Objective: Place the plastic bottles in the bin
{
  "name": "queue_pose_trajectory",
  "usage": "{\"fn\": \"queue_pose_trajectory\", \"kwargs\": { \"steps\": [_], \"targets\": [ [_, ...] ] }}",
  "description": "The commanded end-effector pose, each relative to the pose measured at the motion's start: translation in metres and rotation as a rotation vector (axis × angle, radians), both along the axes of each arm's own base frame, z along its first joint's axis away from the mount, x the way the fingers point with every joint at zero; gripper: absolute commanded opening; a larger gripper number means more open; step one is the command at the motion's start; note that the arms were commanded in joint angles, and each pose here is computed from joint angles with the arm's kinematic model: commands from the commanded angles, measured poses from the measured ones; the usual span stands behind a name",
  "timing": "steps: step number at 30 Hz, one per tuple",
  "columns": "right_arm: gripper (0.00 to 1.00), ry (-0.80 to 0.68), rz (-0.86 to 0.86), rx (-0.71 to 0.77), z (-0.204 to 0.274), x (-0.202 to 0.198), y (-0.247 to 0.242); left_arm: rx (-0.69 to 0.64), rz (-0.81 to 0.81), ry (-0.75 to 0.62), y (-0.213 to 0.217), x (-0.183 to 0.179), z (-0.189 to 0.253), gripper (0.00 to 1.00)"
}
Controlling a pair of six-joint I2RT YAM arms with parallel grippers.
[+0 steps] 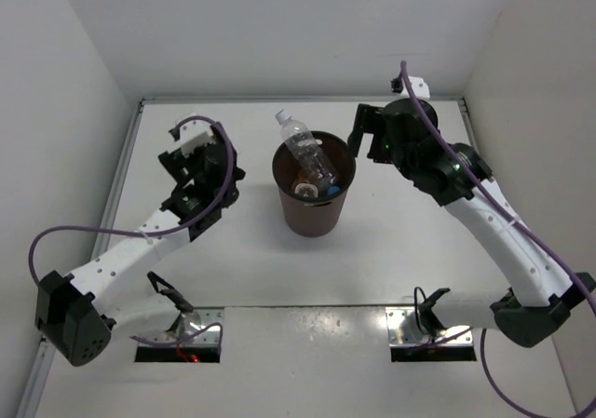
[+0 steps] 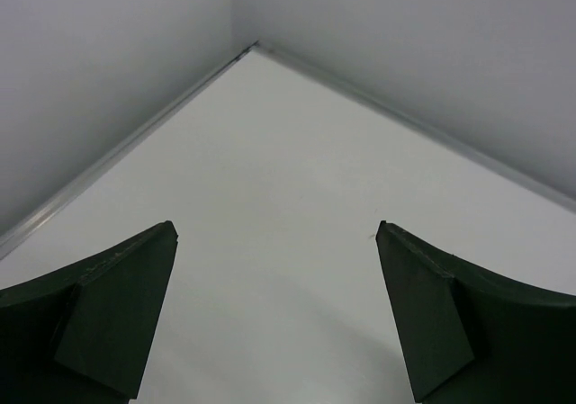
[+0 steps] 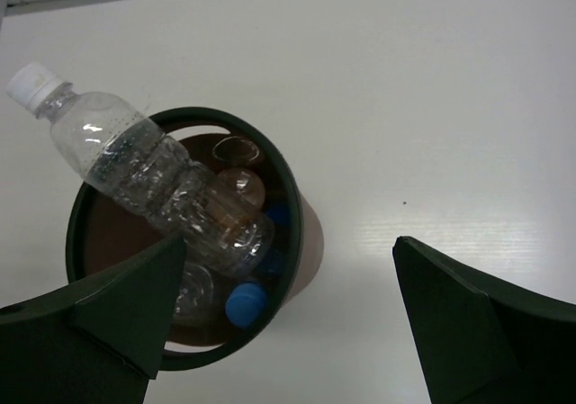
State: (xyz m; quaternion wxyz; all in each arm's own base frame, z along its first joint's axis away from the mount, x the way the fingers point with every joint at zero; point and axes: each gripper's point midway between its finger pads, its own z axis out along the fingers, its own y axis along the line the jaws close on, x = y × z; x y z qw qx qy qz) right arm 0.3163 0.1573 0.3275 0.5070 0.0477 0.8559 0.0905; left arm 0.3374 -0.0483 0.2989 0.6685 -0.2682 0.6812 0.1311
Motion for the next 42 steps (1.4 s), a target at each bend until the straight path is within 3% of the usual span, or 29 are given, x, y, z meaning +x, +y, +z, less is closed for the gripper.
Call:
{"fn": "queue_pose_trajectory", "kwargs": {
  "steps": [1, 5, 11, 13, 19, 22, 31, 35, 42],
  "targets": [
    [1.00, 0.012, 0.100, 0.013, 0.008, 0.000, 0.018, -0.101, 0.134, -0.017, 0.033, -0.019, -0.037, 1.00],
    [1.00, 0.012, 0.122, -0.002, 0.003, -0.004, 0.016, -0.115, 0.108, -0.012, 0.039, -0.029, -0.063, 1.00],
    [1.00, 0.072, 0.115, -0.086, -0.038, -0.011, 0.004, 0.068, 0.023, 0.163, 0.037, -0.032, -0.094, 1.00],
    [1.00, 0.046, 0.065, -0.106, -0.037, -0.011, -0.008, 0.049, 0.040, 0.165, 0.038, -0.034, -0.102, 1.00],
    [1.00, 0.137, -0.247, -0.436, -0.070, -0.005, -0.077, 0.068, -0.089, 0.178, 0.026, -0.029, -0.114, 1.00],
    [1.00, 0.167, -0.226, -0.508, -0.076, 0.001, -0.077, 0.095, -0.141, 0.183, 0.019, -0.024, -0.119, 1.00],
    [1.00, 0.126, -0.170, -0.413, -0.064, 0.002, -0.068, 0.074, -0.163, 0.132, 0.018, -0.006, -0.135, 1.00],
    [1.00, 0.131, -0.091, -0.370, -0.069, 0.008, -0.050, 0.101, -0.137, 0.183, 0.025, -0.001, -0.152, 1.00],
    [1.00, 0.142, -0.138, -0.450, -0.084, 0.019, -0.059, 0.145, -0.030, 0.256, 0.042, 0.007, -0.159, 1.00]
  ]
}}
